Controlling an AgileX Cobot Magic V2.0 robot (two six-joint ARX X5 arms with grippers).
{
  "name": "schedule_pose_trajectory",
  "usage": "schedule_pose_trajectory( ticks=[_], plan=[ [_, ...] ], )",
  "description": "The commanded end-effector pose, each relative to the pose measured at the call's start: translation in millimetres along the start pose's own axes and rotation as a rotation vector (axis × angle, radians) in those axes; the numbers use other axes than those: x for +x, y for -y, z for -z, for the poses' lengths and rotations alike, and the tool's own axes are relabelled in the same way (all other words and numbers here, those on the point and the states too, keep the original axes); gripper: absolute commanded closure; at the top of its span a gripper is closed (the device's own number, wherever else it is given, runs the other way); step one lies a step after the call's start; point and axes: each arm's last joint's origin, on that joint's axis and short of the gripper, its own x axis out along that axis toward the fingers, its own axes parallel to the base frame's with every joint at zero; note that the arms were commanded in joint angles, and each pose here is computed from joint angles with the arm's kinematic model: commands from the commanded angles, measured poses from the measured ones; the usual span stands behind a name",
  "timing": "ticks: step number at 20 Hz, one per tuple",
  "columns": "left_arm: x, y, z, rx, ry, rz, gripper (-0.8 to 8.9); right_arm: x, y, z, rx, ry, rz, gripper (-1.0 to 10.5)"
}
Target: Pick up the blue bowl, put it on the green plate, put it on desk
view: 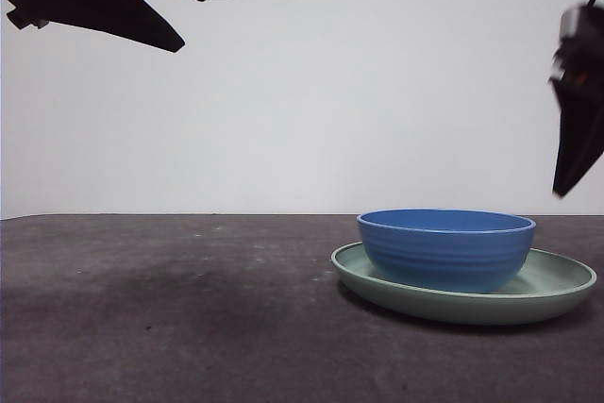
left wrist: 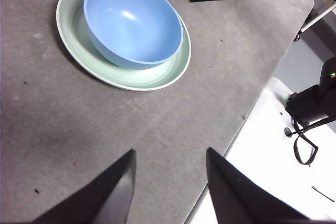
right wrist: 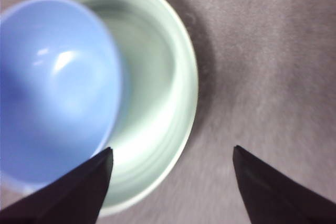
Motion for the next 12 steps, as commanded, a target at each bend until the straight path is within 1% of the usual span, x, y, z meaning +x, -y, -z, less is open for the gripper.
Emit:
schedule_pose_trajectory(
  ticks=[1,6,8,11,12],
  plan=[
    [0.5,1.4,-2.4,0.029,0.008,0.008,5.95,16.6,4.5,-8.5,0.017,-0.012,-0.003,6.3],
    [0.5,1.3,-2.5,0.029,0.008,0.007,5.95,51.0,15.1,-13.1,0.031,-0.056,-0.003,6.4],
    [0.5,1.3,-2.5,0.029,0.008,0.007,5.95,60.9,17.5,-14.3,0.034,-0.062,-0.028,7.4],
    [0.5,1.3,-2.4,0.028,0.008,0.007,5.95,69.2,20.1,-14.9,0.035,-0.066,-0.031,8.3],
    [0.5,1.3,-2.4,0.028,0.008,0.007,5.95,69.3,20.0,-15.7,0.032,-0.059,-0.031,8.8]
  ],
)
